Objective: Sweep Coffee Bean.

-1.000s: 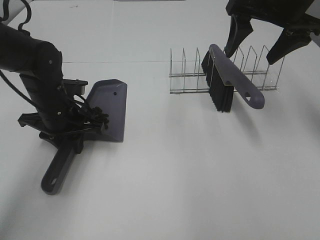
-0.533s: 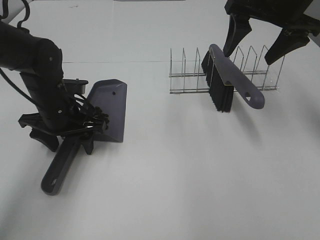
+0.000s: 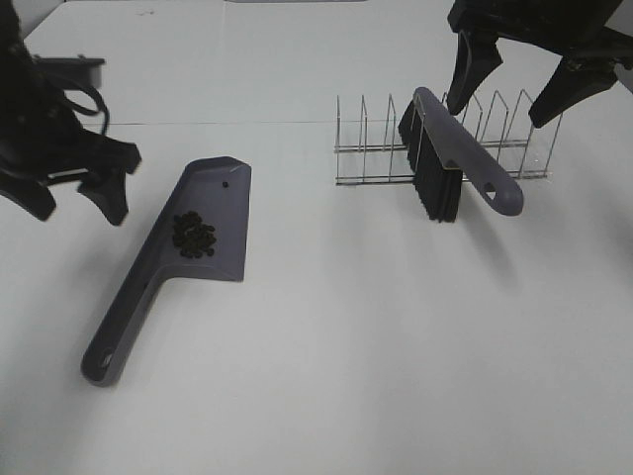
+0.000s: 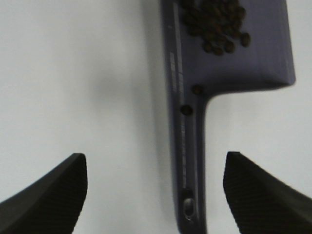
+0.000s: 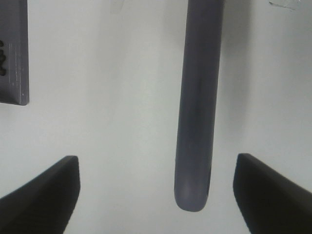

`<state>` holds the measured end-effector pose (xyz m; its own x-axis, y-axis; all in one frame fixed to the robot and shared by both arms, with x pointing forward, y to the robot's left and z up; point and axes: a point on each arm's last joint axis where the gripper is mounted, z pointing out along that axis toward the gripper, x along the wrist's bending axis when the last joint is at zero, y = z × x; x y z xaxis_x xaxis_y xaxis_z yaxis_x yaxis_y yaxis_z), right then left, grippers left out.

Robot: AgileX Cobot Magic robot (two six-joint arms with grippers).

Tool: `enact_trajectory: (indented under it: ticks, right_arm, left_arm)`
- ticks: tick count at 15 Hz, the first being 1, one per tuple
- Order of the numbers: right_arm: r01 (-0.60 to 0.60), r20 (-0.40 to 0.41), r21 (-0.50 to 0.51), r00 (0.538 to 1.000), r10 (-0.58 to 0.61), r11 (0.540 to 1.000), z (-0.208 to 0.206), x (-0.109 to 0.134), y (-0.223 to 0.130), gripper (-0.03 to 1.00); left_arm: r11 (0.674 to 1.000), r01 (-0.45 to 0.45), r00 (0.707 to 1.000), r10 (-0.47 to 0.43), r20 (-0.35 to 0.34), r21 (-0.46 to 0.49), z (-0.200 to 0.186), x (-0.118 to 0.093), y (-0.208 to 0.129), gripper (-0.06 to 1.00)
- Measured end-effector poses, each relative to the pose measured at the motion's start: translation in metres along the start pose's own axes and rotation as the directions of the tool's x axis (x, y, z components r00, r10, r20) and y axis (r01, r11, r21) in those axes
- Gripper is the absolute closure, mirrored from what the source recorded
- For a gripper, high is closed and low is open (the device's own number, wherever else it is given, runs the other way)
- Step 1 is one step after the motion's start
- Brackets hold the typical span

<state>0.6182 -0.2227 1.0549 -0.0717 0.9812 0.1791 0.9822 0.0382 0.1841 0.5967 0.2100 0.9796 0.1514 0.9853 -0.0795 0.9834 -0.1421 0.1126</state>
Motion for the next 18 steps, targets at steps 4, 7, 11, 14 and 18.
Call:
enact_trajectory:
  ticks: [4, 7, 11, 14, 18]
  right_arm:
    - [0.003, 0.0, 0.0, 1.0, -0.003, 1.0, 0.0, 0.0, 0.0, 0.21]
    - [0.011, -0.005, -0.044, 1.0, -0.011, 0.999, -0.018, 0.002, -0.004, 0.21]
    - [0.022, -0.014, -0.119, 1.0, -0.024, 0.993, -0.062, 0.005, -0.043, 0.21]
    - [0.03, -0.019, -0.172, 0.999, -0.034, 0.985, -0.095, 0.003, -0.107, 0.21]
    - [0.048, -0.017, -0.278, 0.998, -0.055, 0.959, -0.121, -0.005, -0.194, 0.21]
  left_arm:
    - [0.983, 0.088, 0.995, -0.093, -0.025, -0.162, -0.056, 0.075, 0.019, 0.24]
    - [0.982, 0.074, 0.995, -0.084, -0.05, -0.171, -0.088, 0.097, 0.004, 0.24]
    - [0.984, 0.08, 0.996, -0.086, -0.029, -0.161, -0.11, 0.086, -0.035, 0.24]
    - [0.982, 0.094, 0.995, -0.1, -0.027, -0.167, -0.123, 0.073, -0.093, 0.24]
    - [0.947, 0.075, 0.995, -0.092, -0.041, -0.313, -0.152, 0.053, -0.18, 0.24]
